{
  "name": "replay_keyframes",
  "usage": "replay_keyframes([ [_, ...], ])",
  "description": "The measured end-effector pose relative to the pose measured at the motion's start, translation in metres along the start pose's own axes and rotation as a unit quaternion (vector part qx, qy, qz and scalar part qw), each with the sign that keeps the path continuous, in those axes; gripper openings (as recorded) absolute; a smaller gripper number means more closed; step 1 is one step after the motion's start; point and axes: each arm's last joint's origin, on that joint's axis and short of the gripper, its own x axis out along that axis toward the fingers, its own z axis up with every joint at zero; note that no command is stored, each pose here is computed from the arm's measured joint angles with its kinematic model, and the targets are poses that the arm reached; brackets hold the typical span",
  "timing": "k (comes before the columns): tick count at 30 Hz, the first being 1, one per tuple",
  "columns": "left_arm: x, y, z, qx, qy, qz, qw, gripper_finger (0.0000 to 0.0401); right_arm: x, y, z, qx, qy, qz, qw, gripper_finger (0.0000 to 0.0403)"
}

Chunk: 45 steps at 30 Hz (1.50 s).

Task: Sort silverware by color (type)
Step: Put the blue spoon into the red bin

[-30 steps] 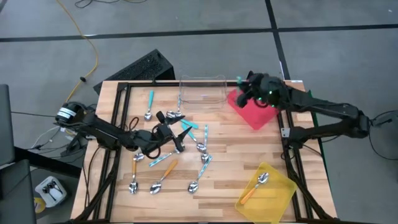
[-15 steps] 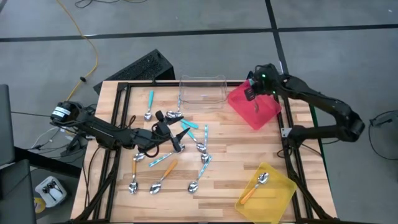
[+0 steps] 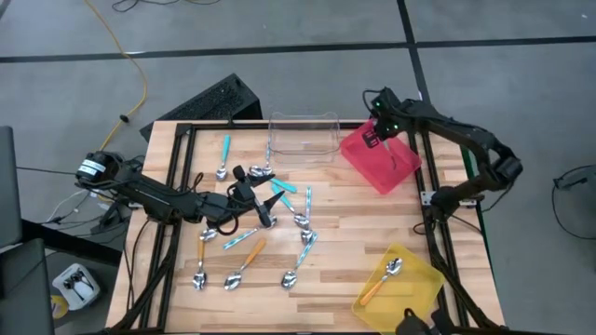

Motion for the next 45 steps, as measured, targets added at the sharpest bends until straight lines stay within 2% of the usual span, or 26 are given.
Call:
replay_keyframes([
  [7, 0.0, 0.0, -0.001, 0.004, 0.004, 0.0, 1.0, 0.0249, 0.022, 0.003, 0.016, -0.033, 0.062, -0.008, 0.997, 0.007],
  [13, 0.0, 0.0, -0.004, 0.004, 0.016, 0.0, 1.0, 0.0249, 0.051, 0.006, 0.015, -0.075, 0.12, -0.004, 0.99, 0.007],
  [18, 0.0, 0.0, -0.005, 0.005, 0.018, -0.001, 1.0, 0.0249, 0.071, 0.001, 0.014, -0.083, 0.151, 0.0, 0.985, 0.007],
  [22, 0.0, 0.0, -0.005, 0.005, 0.018, 0.0, 1.0, 0.0249, 0.08, -0.003, 0.014, -0.086, 0.159, 0.022, 0.983, 0.007],
  [28, 0.0, 0.0, -0.005, 0.005, 0.018, 0.0, 1.0, 0.0249, 0.089, -0.005, 0.013, -0.089, 0.168, 0.026, 0.981, 0.0073],
  [33, 0.0, 0.0, -0.005, 0.003, 0.018, 0.0, 1.0, 0.0249, 0.089, -0.005, 0.016, -0.088, 0.154, 0.025, 0.984, 0.009],
  [45, 0.0, 0.0, -0.005, 0.004, 0.019, 0.0, 1.0, 0.0249, 0.089, -0.005, 0.016, -0.088, 0.152, 0.026, 0.984, 0.0096],
])
